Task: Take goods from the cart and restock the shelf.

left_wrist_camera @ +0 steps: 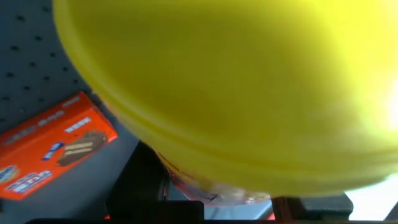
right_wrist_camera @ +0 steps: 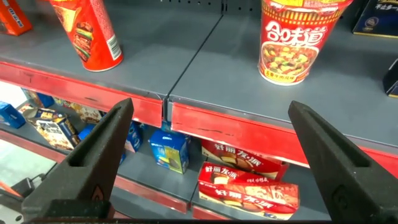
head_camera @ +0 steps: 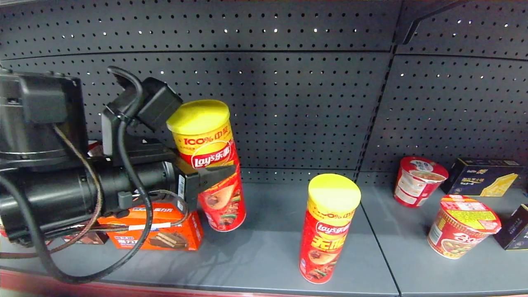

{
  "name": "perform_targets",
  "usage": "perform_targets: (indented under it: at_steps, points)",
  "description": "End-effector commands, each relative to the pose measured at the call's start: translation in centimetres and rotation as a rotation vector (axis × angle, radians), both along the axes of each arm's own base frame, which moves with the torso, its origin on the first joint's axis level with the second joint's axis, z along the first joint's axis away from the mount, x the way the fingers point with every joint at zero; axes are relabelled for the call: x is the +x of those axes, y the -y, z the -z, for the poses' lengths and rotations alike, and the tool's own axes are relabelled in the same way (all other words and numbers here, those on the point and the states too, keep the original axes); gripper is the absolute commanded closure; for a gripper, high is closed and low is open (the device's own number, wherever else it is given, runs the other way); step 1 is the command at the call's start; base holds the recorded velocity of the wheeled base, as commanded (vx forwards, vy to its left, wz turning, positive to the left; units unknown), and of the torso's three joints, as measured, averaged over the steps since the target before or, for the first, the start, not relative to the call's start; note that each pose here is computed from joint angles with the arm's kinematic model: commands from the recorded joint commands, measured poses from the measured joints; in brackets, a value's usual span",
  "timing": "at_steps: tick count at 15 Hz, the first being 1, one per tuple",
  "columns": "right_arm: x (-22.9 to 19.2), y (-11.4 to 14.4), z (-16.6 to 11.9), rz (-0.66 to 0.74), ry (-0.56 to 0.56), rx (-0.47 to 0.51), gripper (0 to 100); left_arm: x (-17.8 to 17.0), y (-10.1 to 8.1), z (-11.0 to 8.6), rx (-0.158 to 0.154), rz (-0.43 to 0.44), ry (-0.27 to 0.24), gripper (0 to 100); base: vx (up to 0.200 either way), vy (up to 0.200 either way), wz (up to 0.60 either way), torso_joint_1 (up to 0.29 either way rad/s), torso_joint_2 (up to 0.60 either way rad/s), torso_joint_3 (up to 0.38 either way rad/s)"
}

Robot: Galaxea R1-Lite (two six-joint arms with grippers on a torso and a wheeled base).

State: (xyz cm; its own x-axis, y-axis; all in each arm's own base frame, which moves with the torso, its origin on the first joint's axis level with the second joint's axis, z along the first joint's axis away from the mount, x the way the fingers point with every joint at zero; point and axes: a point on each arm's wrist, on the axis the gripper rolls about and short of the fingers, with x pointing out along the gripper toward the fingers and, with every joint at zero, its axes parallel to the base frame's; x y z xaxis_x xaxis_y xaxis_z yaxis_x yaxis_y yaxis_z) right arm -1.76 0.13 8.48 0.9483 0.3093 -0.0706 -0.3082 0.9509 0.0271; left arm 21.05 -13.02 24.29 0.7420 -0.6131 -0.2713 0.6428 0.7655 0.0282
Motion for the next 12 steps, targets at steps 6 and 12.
perform_targets:
  at_steps: [6, 12]
  points:
    - [0.0, 0.0, 0.0, 0.002, -0.002, 0.0, 0, 2.4, 1.2, 1.7, 0.001, 0.035, -0.033, 100, 0.0, 0.0, 0.0, 0.0, 0.0, 0.0]
    - [0.0, 0.0, 0.0, 0.0, -0.002, 0.0, 0, 5.8, 2.3, 2.4, -0.023, 0.032, -0.001, 100, 0.0, 0.0, 0.0, 0.0, 0.0, 0.0]
